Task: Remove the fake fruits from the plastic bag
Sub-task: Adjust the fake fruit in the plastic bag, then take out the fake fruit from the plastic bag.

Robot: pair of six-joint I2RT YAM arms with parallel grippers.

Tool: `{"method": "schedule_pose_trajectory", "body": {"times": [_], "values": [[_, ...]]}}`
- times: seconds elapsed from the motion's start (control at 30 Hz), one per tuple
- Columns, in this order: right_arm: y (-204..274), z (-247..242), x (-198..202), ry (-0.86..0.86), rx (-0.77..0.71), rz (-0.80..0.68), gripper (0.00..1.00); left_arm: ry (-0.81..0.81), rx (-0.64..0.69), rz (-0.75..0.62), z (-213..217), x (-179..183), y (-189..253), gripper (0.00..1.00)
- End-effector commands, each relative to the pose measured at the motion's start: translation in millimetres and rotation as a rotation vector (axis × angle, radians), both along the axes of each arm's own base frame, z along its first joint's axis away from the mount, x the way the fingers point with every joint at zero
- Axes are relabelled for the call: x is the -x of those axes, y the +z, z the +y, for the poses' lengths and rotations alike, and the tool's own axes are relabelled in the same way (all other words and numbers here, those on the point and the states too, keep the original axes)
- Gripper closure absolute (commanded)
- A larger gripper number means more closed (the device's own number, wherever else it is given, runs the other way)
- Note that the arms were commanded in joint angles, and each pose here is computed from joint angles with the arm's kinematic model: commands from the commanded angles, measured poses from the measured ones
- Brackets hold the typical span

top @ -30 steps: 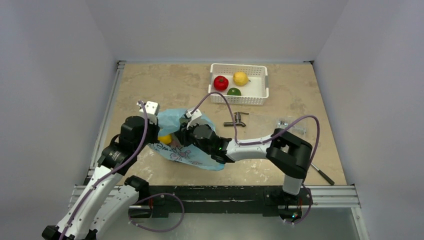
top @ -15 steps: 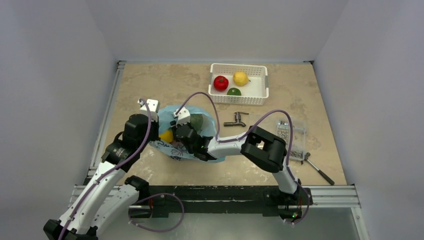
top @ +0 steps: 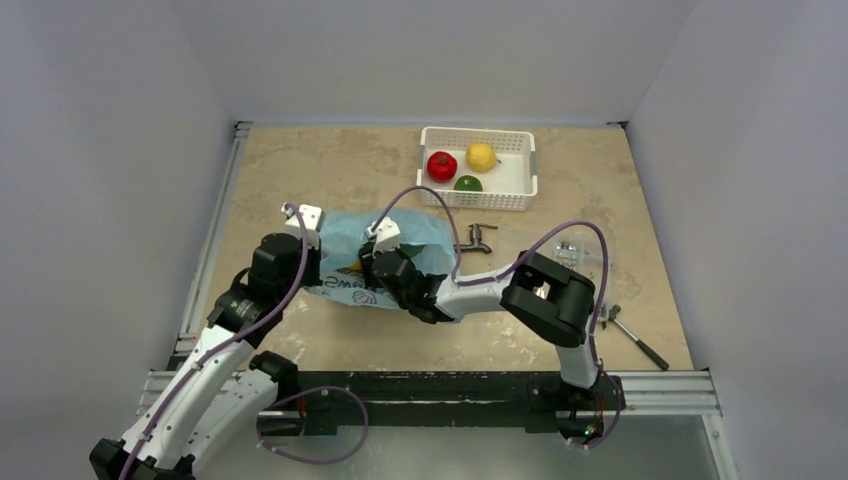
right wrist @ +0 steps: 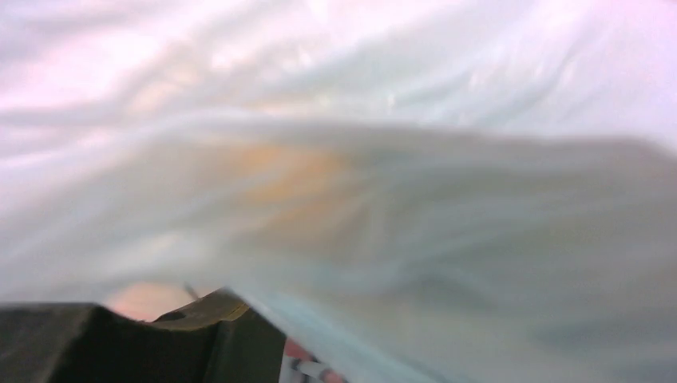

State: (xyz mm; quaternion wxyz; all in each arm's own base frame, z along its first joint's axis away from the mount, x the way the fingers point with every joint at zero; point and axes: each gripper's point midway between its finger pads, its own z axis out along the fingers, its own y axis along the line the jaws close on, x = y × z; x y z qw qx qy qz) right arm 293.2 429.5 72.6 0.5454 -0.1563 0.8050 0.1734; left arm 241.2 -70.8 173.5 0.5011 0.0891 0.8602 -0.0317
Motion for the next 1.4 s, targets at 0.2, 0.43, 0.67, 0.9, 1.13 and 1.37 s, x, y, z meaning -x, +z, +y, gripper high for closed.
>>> {"method": "schedule_pose_trajectory", "body": {"times": [0.2, 0.43, 0.67, 0.9, 1.13, 1.37], "values": [[55.3, 70.0, 11.8, 0.307, -0.178, -0.11, 0.38, -0.156, 0.113, -0.071, -36.4, -6.7, 19.7, 1.0], [21.9, 86.6, -16.8, 0.247, -0.113, -0.117, 0.19, -0.178, 0.14, -0.096, -40.6, -4.9, 25.3, 1.0], [-24.2, 77.9, -27.8, 0.186, -0.002, -0.104, 0.27, -0.166, 0.139, -0.093, -38.6, -4.1, 25.4, 1.0], [-8.0, 71.4, -29.9, 0.157, -0.003, -0.116, 0.65, -0.047, 0.077, -0.088, -15.4, -8.0, 21.7, 1.0], [54.2, 55.2, -10.1, 0.18, -0.125, -0.101, 0.89, 0.009, 0.03, -0.071, -2.7, -8.2, 16.6, 1.0], [77.0, 45.1, 38.4, 0.322, -0.273, 0.05, 0.98, -0.009, 0.046, -0.08, -6.7, -7.9, 19.2, 1.0]]}}
